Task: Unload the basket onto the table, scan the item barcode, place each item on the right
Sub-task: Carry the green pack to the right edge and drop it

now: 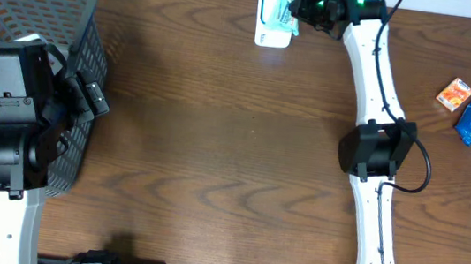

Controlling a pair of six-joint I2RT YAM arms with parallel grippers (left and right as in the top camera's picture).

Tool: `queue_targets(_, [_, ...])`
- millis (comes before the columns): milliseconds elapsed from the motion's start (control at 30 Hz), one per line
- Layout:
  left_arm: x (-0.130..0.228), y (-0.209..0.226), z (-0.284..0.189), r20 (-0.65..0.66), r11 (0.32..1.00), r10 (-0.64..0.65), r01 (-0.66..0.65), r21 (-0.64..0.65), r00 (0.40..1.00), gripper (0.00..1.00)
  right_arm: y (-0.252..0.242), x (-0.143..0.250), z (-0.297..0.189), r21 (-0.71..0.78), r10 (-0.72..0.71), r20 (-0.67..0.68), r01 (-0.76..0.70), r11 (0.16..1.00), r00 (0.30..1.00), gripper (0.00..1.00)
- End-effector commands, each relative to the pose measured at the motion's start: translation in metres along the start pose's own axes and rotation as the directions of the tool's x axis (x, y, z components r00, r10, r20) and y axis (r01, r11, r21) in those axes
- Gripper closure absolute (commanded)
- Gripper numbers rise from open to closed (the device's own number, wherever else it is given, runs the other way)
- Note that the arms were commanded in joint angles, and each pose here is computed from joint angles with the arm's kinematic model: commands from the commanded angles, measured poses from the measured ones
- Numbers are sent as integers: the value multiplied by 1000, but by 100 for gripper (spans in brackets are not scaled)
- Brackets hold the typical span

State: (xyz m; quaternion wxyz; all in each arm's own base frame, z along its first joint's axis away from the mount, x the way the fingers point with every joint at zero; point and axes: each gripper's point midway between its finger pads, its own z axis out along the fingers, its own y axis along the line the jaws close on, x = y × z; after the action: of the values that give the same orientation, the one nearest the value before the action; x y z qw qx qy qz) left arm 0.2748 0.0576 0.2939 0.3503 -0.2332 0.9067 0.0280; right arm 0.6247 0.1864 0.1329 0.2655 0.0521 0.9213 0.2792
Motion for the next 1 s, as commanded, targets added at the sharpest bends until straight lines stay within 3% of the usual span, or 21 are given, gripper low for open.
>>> queue_targets(0, [-5,2,-4,17,1000,-10,10,-6,1000,2,-8,-47,-74,-20,33,113,-31,999,993,99])
queue_targets(167, [-5,2,-4,17,1000,-10,10,-6,1000,2,-79,-69,-154,124,95,172,-117,985,981,99])
queue_targets(300, [-5,2,-4,17,1000,-10,10,-6,1000,2,-158,-54,-196,325,138,142,-178,929,980,99])
queue_targets(433, [-5,2,-4,17,1000,-10,10,-6,1000,2,-254,-21,-243,613,234,121,-258,747,965,99])
queue_targets(467, [-5,2,-4,17,1000,-10,10,-6,1000,2,-289,-6,-264,704,276,119,-277,654,954,99])
queue_targets(600, [-5,2,-4,17,1000,-10,10,-6,1000,2,-334,12,-283,756,331,98,-286,588,939,97])
queue_targets(633, [-5,2,-4,17,1000,-10,10,-6,1000,2,-342,15,-286,759,345,104,-298,578,933,91])
queue_targets(767, [-5,2,-4,17,1000,-10,10,-6,1000,2,-362,27,-296,756,398,111,-337,561,911,19])
queue_targets(800, [-5,2,-4,17,1000,-10,10,-6,1000,2,-364,29,-298,750,411,113,-349,562,904,7])
queue_targets(833, [-5,2,-4,17,1000,-10,10,-6,1000,2,-363,30,-299,745,416,113,-354,566,902,1])
queue_targets(967, [-5,2,-4,17,1000,-10,10,-6,1000,2,-352,32,-313,737,425,114,-363,570,898,1])
